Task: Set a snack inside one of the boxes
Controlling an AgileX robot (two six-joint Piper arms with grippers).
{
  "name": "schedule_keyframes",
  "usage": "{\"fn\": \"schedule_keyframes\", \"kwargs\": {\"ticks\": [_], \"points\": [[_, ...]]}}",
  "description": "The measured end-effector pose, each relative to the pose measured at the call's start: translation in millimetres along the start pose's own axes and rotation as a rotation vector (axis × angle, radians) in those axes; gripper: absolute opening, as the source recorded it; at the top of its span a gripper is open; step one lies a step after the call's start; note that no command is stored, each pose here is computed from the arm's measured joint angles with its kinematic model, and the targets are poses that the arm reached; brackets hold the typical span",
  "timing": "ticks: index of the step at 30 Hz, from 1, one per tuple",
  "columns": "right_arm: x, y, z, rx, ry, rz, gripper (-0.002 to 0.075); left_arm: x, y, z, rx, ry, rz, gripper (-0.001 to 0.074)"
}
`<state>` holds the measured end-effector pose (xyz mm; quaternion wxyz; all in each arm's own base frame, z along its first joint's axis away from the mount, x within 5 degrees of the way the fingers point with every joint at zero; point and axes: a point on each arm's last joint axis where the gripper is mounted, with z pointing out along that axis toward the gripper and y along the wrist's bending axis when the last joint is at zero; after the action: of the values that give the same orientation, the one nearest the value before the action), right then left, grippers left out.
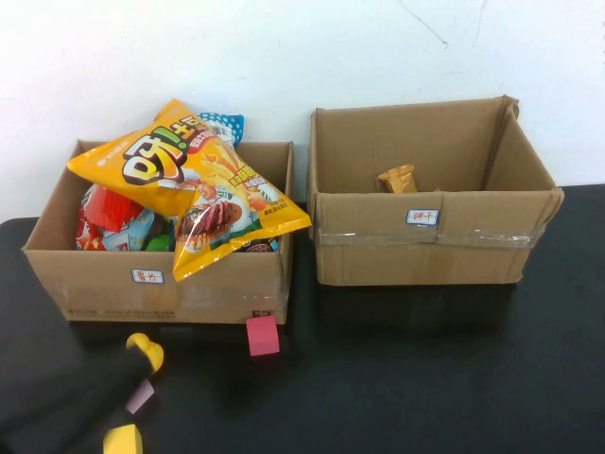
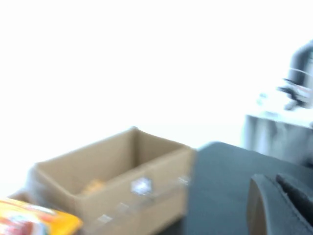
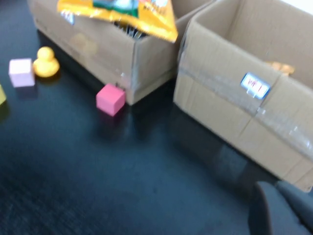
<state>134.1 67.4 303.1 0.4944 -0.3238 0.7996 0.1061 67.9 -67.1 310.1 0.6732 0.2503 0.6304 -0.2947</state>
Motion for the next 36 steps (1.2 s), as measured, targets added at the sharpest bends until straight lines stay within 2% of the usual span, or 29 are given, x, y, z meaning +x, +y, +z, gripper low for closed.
{"fn": "schedule_keyframes", "kwargs": {"ticks": [4,11,19,24,28,33,36], "points": [[17,7,-3,-0.017,0.016,0.019,0.0006,16,-5,0,0.062,0.042,-0.042,-0.0001],[21,14,-1,-0.08,0.012,0.125,0.0006,36,-5,-1,0.067,0.102,-0.068,-0.0001],[20,23,-2,-0.179,0.023,0.218,0.0,41,-5,-1,0.068,0.116,-0.07,-0.0001],[16,20,-2,-0.146,-0.029,0.243,-0.0001,41,-5,-1,0.068,0.116,-0.07,-0.0001],[8,8,-2,-0.034,-0.133,0.241,-0.0001,41,-5,-1,0.068,0.116,-0.07,-0.0001],[3,7,-3,-0.038,-0.181,0.327,-0.0001,41,-3,-1,0.05,0.118,-0.069,-0.0001],[3,8,-3,-0.037,-0.184,0.251,-0.0001,41,-3,-1,0.046,0.118,-0.069,-0.0001]]}}
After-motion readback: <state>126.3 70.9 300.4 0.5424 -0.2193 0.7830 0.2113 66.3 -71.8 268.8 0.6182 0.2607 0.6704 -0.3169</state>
